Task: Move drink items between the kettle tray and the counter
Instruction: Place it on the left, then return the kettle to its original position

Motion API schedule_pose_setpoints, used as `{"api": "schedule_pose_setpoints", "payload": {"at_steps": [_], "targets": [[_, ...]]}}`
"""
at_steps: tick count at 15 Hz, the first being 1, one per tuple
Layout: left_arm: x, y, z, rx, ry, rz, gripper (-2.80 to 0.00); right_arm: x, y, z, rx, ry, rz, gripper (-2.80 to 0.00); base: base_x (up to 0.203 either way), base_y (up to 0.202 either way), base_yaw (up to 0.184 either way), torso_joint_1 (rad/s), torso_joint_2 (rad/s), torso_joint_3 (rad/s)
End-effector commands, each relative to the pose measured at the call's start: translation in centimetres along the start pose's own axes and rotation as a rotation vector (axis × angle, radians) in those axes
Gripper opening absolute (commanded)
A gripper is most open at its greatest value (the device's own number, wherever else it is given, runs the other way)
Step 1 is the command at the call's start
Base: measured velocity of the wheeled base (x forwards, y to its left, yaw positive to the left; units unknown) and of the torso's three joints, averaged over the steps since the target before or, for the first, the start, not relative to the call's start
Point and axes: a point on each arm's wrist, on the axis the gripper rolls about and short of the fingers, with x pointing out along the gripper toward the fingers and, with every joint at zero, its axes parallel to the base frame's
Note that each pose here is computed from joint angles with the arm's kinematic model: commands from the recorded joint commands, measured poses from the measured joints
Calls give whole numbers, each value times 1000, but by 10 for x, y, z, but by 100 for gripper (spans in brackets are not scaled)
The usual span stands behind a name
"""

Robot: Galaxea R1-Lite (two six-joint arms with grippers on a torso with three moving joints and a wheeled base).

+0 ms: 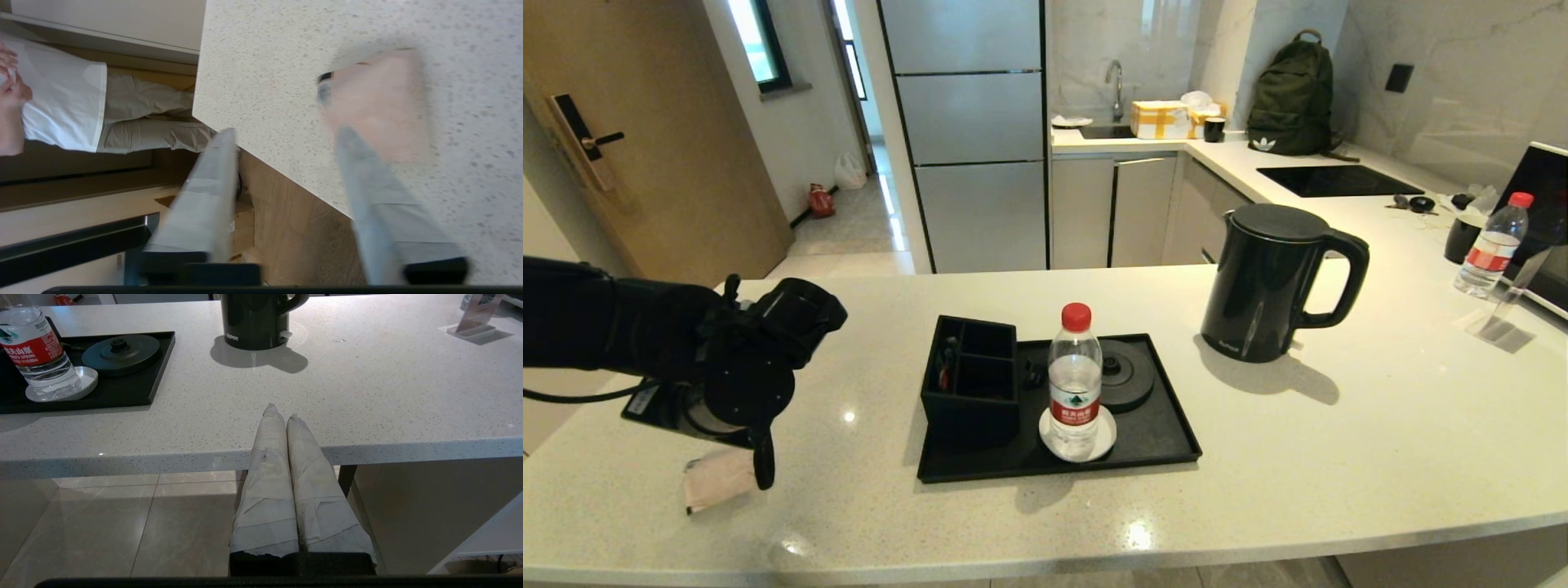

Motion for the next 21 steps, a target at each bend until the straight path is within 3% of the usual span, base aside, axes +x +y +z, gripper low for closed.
{"api": "schedule_pose_setpoints", "payload": {"at_steps": [1,4,8,10,13,15,17,18,20,21], "targets": [[2,-3,0,10,7,7,0,0,0,0,-1,1,1,-280,0,0,0,0,0,0],[5,-13,17,-12,-9,2,0,0,0,0,-1,1,1,-280,0,0,0,0,0,0],[5,-15,21,-34,-24,-3,0,0,0,0,-1,1,1,-280,0,0,0,0,0,0],[-7,0,36,-202,-132,-35,0,0,0,0,-1,1,1,-280,0,0,0,0,0,0],[-9,2,38,-224,-147,-51,0,0,0,0,-1,1,1,-280,0,0,0,0,0,0],[-28,28,36,-298,-206,-122,0,0,0,0,-1,1,1,-280,0,0,0,0,0,0],[-67,86,17,-440,-329,-210,0,0,0,0,-1,1,1,-280,0,0,0,0,0,0],[-85,117,-2,-503,-387,-246,-280,0,0,0,-1,1,1,-280,0,0,0,0,0,0],[-114,169,-53,-601,-488,-314,-280,0,0,0,-1,1,1,-280,0,0,0,0,0,0],[-122,186,-78,-624,-517,-342,-280,0,0,0,-1,1,1,-280,0,0,0,0,0,0]]}}
